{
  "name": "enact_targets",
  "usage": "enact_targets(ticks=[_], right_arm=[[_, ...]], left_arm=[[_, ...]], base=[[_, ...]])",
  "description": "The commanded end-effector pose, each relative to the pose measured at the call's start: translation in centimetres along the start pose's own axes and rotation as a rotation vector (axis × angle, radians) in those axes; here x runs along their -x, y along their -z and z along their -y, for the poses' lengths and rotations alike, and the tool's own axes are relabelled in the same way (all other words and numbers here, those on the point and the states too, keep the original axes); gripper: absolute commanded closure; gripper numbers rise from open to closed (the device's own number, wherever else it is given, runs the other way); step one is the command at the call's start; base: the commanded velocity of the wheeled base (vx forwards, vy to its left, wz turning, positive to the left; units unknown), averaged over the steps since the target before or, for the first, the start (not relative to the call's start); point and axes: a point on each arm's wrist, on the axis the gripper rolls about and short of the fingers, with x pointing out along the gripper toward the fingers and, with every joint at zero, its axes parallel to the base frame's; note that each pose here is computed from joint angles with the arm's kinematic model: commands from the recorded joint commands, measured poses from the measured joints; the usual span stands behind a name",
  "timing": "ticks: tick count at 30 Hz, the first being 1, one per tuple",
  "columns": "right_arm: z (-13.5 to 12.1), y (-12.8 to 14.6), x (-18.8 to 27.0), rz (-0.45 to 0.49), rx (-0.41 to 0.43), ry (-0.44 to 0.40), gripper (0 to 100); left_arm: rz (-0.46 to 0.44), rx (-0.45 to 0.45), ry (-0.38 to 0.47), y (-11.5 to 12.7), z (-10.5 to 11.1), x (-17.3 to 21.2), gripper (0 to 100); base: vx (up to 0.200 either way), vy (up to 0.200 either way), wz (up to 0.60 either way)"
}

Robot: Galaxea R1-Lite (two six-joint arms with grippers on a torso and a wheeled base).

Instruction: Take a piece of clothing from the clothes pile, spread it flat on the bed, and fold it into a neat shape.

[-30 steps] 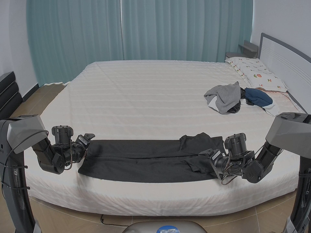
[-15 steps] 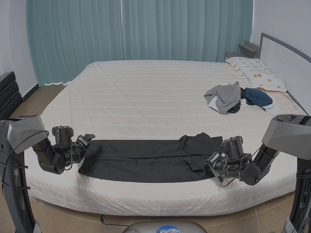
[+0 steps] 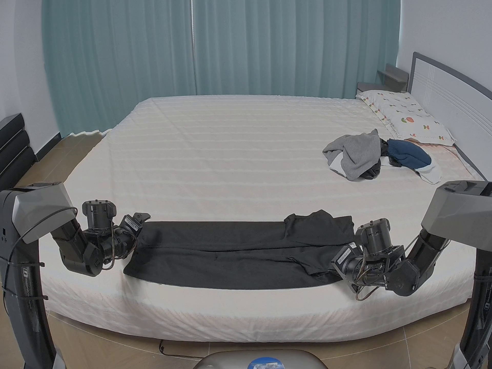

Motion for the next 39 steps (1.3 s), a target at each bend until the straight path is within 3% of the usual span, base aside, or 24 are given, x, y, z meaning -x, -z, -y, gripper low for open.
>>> enact_targets(ticks=[1,2,3,16,24,29,39], right_arm=[[0.2,0.1,-0.1,-0.003,0.007,0.009,100],[0.3,0.1,-0.1,-0.006,0.013,0.011,100],[0.3,0.1,-0.2,-0.005,0.017,0.013,0],[-2.8,-1.3,5.0,0.073,0.059,-0.142,0],[-3.0,-1.2,0.4,0.058,0.046,-0.142,0],[-1.9,0.4,-1.7,0.02,0.065,-0.106,0],[-0.1,0.4,-2.3,0.012,0.077,-0.041,0]], left_arm=[[-0.002,0.001,-0.002,0.1,-0.1,-0.1,0],[-0.002,0.001,-0.002,0.1,-0.1,-0.1,0],[-0.002,0.001,-0.002,0.1,-0.1,-0.1,0],[0.0,0.001,-0.003,0.0,-0.1,0.0,0],[0.0,0.0,0.001,0.0,0.0,0.0,0],[-0.001,-0.001,-0.001,0.0,0.0,-0.1,0],[-0.004,-0.007,-0.002,0.1,-0.1,-0.1,0]], base=[[0.0,0.0,0.0],[0.0,0.0,0.0],[0.0,0.0,0.0],[0.0,0.0,0.0],[0.0,0.0,0.0],[0.0,0.0,0.0],[0.0,0.0,0.0]])
